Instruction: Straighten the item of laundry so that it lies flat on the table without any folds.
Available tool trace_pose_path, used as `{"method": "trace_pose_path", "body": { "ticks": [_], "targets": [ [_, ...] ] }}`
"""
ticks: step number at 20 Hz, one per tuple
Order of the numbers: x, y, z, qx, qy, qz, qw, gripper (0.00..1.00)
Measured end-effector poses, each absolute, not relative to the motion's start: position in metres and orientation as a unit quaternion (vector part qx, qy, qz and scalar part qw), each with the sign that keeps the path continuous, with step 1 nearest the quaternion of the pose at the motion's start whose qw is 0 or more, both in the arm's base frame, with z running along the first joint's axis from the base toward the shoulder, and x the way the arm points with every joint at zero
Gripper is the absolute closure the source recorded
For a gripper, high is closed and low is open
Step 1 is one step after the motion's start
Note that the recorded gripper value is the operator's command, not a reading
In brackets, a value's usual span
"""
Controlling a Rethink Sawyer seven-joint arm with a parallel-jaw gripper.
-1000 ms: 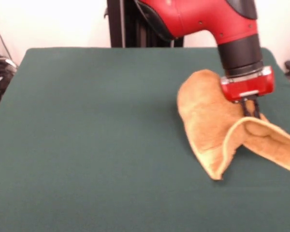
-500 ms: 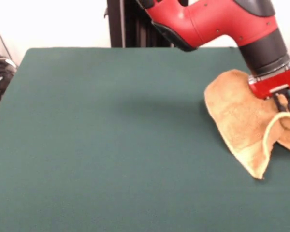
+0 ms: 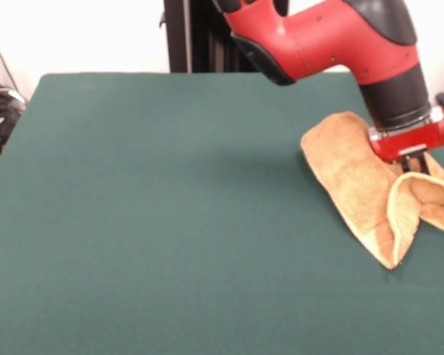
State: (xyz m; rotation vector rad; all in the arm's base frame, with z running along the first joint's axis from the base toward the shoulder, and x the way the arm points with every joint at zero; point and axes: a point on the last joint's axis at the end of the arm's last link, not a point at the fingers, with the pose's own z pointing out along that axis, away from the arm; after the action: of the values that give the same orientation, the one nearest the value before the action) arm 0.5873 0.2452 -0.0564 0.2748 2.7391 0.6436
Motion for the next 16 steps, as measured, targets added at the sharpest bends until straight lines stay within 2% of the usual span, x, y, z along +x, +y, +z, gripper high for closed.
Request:
{"method": "trace_pose_path", "body": {
  "ticks": [11,16],
  "targets": [
    [0.587,0.265,-0.055,-0.017,0.97,0.12,0.212,1.0],
    [0.598,0.252,-0.054,-0.02,0.969,0.116,0.217,1.0]
  ]
}}
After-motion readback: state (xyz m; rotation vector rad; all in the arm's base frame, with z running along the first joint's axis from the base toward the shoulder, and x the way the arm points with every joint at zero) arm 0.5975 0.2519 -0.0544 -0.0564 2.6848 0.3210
